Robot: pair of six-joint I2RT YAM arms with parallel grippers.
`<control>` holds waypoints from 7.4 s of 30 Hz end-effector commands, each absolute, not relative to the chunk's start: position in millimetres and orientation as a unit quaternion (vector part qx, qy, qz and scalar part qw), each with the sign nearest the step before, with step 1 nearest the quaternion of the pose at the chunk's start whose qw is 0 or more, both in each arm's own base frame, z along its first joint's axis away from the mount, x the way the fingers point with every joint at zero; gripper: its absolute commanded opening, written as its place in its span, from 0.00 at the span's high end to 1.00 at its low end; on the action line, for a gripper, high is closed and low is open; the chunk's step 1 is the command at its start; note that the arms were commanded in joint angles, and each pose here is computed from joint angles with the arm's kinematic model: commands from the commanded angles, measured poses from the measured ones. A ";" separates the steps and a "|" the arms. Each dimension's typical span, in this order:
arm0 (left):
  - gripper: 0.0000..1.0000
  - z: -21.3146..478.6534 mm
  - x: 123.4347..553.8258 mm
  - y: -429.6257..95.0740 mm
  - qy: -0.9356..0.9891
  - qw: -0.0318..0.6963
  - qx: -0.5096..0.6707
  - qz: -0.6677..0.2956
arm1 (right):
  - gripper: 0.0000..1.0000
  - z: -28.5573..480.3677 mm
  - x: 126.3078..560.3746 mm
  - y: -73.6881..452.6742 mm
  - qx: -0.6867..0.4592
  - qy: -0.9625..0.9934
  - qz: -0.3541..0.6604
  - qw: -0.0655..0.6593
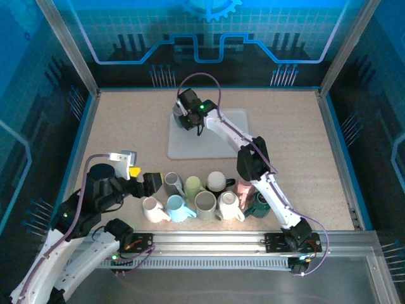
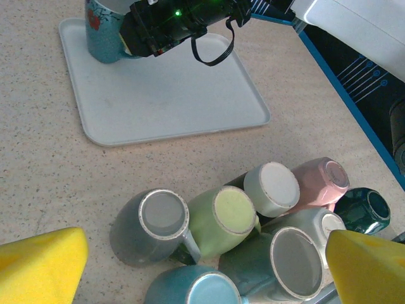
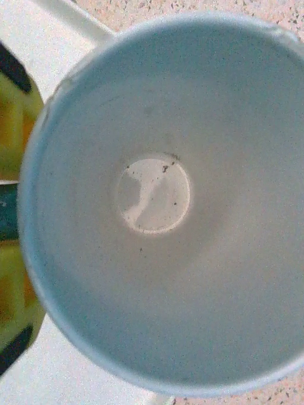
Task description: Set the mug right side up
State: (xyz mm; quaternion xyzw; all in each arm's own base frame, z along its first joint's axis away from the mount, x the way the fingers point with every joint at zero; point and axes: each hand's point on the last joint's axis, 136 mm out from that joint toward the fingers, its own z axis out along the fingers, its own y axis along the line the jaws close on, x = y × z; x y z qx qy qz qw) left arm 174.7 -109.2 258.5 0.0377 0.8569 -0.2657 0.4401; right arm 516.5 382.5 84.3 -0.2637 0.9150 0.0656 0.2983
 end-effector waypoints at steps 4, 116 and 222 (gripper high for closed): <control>0.03 256.8 176.5 -112.6 0.854 0.444 0.050 -0.266 | 0.63 82.4 515.1 411.5 -0.297 0.896 0.074 0.323; 0.36 103.7 122.4 -53.0 0.917 0.046 -0.395 -0.031 | 0.12 234.3 257.2 229.6 -0.161 0.867 0.161 0.443; 0.27 391.0 171.7 -197.1 0.622 0.542 0.188 -0.532 | 0.95 370.4 176.5 352.4 -0.280 0.598 0.708 0.249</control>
